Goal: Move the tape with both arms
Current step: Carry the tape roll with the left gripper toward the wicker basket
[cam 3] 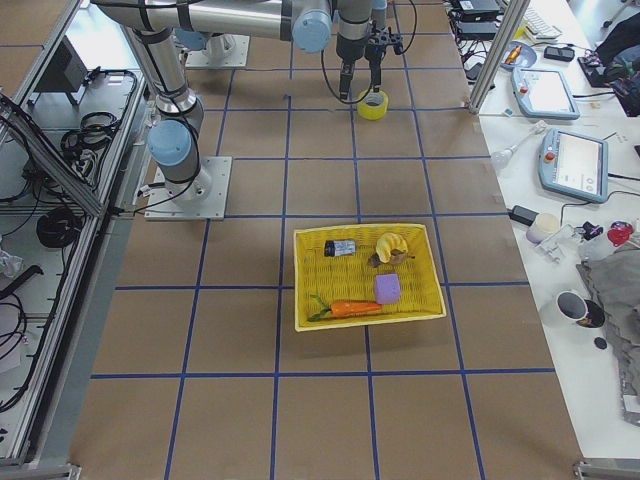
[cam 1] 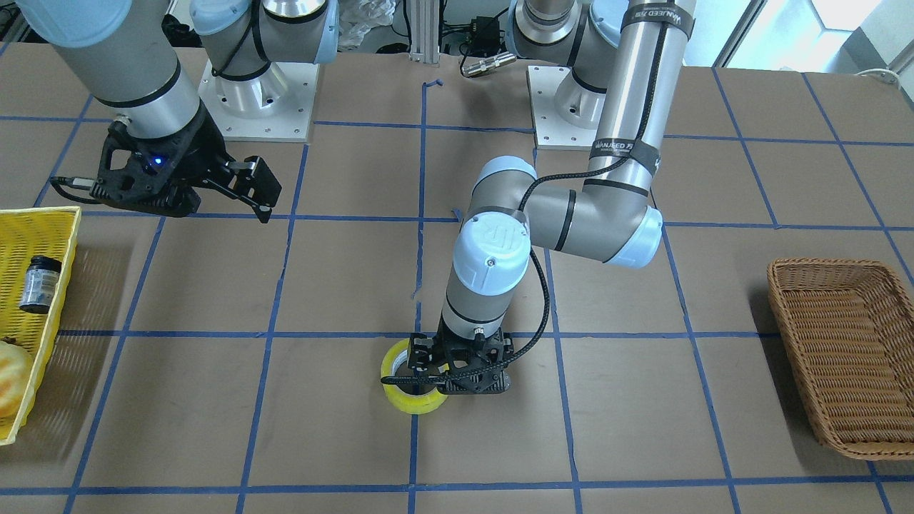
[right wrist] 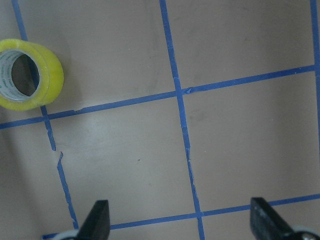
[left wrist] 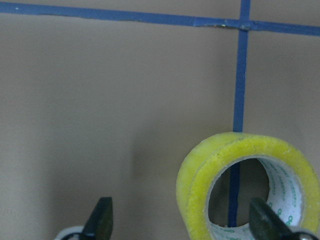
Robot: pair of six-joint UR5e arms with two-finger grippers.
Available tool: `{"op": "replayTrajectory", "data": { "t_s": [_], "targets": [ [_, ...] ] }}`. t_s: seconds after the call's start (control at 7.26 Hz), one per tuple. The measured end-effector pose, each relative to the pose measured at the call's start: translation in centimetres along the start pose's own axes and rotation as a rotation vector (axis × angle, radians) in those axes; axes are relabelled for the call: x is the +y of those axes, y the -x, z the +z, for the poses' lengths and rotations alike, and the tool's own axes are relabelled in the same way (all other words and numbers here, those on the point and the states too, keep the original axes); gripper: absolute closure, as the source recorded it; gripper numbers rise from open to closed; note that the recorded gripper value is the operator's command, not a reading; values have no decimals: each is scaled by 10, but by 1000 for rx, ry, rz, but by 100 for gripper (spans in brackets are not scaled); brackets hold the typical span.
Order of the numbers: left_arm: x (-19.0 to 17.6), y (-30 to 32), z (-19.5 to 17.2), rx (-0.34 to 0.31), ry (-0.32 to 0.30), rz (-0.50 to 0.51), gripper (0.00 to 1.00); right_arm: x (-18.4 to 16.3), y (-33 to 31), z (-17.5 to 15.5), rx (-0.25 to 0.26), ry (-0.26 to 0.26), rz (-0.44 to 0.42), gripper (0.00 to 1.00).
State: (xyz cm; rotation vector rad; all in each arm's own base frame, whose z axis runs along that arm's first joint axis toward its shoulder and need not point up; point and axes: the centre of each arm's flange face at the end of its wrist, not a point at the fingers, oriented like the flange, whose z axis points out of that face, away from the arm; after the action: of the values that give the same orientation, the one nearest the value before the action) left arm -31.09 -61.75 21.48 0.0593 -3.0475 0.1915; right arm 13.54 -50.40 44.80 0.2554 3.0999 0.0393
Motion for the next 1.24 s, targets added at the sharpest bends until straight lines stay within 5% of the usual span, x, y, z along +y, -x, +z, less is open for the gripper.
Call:
{"op": "replayTrajectory", "data": {
  "t_s": [0.14, 0.69, 1.24],
  "targets": [
    [2, -3, 12, -3, 15, 6, 100, 3, -3, -3, 20, 2, -13, 0],
    [0, -6, 1, 37, 17, 27, 100, 16, -5, -29, 47, -32, -26, 0],
    [-52, 117, -123, -75, 10, 47, 100, 21, -6, -35, 51, -48, -25, 0]
  ]
}}
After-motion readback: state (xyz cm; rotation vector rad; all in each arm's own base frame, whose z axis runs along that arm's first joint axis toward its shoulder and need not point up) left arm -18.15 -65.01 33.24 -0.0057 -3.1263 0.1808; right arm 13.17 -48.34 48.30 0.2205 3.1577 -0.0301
